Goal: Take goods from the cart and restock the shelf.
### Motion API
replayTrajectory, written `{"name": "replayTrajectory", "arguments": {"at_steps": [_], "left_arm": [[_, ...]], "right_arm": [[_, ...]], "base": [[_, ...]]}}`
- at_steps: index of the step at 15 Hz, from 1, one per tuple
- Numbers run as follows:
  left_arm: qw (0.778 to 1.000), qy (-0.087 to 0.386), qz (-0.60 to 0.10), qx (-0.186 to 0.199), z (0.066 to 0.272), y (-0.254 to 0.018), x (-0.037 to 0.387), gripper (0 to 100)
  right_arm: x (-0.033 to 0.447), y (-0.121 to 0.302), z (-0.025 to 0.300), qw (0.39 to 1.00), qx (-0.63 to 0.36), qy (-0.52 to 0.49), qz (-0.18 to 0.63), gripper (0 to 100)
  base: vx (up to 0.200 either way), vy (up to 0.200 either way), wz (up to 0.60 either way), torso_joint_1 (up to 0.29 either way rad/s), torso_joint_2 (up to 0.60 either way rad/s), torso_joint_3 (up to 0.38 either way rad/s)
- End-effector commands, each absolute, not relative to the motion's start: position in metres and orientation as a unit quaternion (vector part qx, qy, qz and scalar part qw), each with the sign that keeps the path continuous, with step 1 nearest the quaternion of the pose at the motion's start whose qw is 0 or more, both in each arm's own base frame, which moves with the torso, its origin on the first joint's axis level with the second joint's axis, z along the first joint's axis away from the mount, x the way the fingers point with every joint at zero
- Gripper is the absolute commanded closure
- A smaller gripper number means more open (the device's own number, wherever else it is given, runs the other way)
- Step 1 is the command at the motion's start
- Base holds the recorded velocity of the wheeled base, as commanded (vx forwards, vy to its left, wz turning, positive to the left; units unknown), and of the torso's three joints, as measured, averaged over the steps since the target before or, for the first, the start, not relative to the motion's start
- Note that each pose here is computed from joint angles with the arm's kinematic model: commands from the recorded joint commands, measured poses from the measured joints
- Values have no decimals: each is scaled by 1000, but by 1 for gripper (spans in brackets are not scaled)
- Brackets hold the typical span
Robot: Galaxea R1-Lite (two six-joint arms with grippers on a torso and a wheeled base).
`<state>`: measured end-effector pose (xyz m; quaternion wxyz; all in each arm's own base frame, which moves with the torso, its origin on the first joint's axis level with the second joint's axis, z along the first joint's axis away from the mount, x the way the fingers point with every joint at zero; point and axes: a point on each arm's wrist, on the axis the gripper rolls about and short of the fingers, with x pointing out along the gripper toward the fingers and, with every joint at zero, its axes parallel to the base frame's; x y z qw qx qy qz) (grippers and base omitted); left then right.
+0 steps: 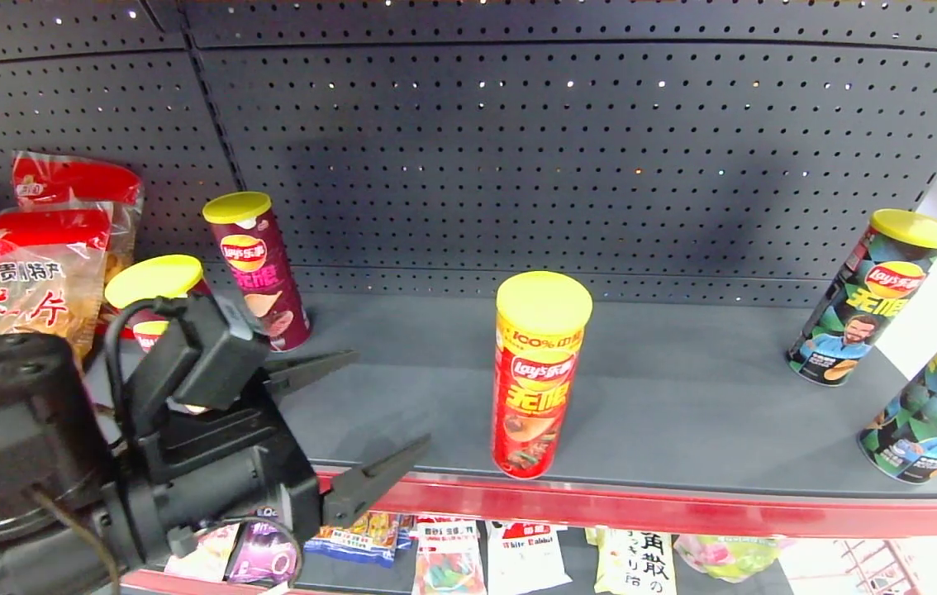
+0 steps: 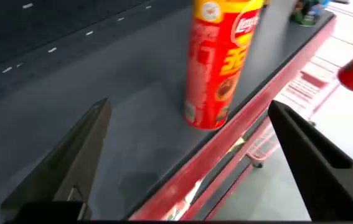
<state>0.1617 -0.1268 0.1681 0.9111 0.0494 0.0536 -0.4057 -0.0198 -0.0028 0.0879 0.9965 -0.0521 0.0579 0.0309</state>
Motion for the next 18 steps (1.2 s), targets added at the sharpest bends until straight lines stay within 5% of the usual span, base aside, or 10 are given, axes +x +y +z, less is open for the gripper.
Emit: {"name": "replayTrajectory", "arguments": {"at_steps": [1,4,9,13,18], "left_arm": [[926,48,-371,42,169,-86,110,0],[937,87,-334,55,170,-46,60,0],[967,114,-224,32,168,-6,14,0],[970,123,-206,34,157,3,0,0],[971,129,-200,36,153,4,-2,0]], "right_arm": [[-20,-3,92,997,-52,53,34,100],[10,2,180,993,-32,76,83,100],[97,30,273,974,-50,94,201,100],[167,64,291,961,-61,132,236,100],[250,96,267,944,-71,147,285,100]], "base": [[0,0,0,0,0,0],[0,0,0,0,0,0],[0,0,0,0,0,0],[0,0,0,0,0,0],[0,0,0,0,0,0]]}}
